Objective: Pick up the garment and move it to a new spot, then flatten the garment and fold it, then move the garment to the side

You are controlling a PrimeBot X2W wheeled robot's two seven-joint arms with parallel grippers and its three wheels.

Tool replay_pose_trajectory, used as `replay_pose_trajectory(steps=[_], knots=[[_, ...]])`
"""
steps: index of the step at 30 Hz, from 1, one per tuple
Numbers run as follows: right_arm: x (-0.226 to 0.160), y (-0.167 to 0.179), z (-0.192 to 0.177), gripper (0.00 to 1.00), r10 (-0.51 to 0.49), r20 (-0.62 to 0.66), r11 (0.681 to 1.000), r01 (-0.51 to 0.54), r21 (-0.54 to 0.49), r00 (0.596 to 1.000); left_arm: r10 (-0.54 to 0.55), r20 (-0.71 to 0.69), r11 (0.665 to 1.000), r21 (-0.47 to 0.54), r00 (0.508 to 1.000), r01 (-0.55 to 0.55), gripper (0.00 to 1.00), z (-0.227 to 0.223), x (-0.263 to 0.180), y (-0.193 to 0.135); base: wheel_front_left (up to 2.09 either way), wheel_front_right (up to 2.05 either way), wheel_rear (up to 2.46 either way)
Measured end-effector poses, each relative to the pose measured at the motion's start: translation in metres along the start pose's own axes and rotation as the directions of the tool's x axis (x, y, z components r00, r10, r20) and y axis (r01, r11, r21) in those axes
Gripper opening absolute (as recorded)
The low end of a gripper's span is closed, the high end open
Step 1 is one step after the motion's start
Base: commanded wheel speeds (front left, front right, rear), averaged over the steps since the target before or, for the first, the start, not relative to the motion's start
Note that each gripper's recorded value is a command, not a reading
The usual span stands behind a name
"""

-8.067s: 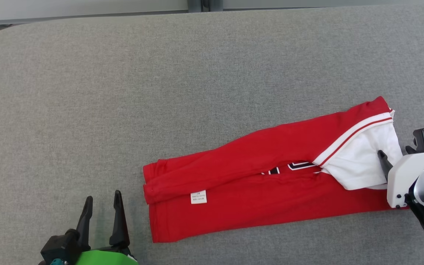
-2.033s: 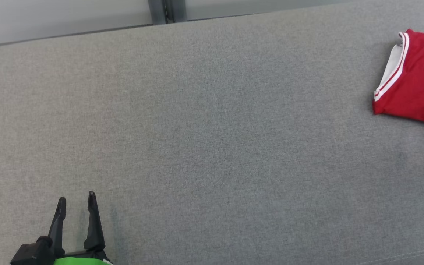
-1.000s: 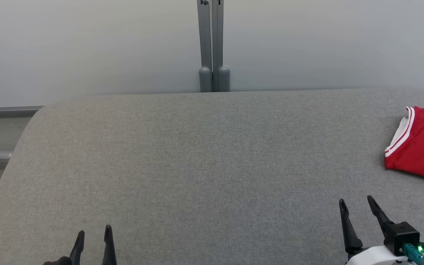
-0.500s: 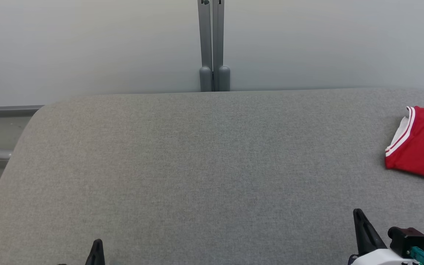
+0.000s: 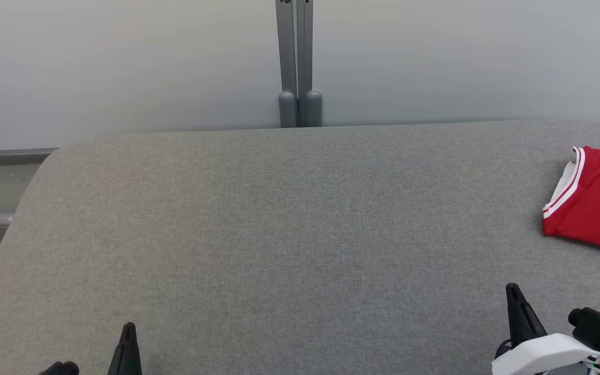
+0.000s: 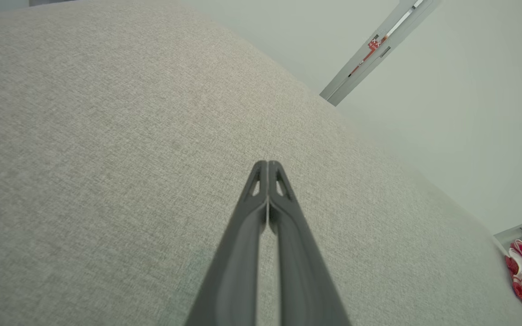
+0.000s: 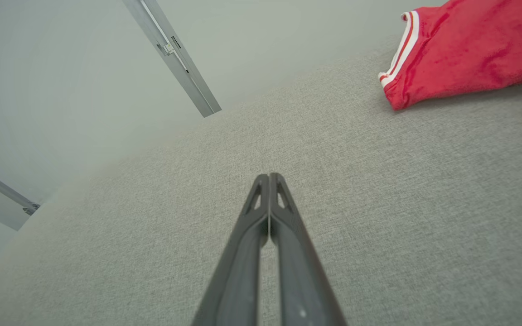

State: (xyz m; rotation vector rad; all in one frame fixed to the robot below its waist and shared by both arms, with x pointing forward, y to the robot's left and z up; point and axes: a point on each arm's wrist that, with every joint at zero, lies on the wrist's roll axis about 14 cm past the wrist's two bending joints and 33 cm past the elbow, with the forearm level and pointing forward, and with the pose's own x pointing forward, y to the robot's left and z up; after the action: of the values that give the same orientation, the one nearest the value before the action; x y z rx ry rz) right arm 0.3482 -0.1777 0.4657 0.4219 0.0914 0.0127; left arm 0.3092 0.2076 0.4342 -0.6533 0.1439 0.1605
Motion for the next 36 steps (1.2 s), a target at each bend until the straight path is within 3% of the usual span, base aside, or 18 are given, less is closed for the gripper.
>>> replay_pose_trajectory(steps=[16,36], knots=[[0.009,-0.003,0.009,0.00,-0.028,0.010,0.967,0.024,0.254,1.000,-0.011,0.010,0.979,-0.201,1.000,0.013,0.00,0.012,0.014,-0.009,0.00,0.00,0.00],[0.018,-0.004,0.018,0.00,-0.034,0.016,0.864,0.022,0.503,0.999,-0.042,0.020,0.912,-0.408,0.999,0.047,0.00,0.024,0.029,-0.021,0.00,0.00,0.00]])
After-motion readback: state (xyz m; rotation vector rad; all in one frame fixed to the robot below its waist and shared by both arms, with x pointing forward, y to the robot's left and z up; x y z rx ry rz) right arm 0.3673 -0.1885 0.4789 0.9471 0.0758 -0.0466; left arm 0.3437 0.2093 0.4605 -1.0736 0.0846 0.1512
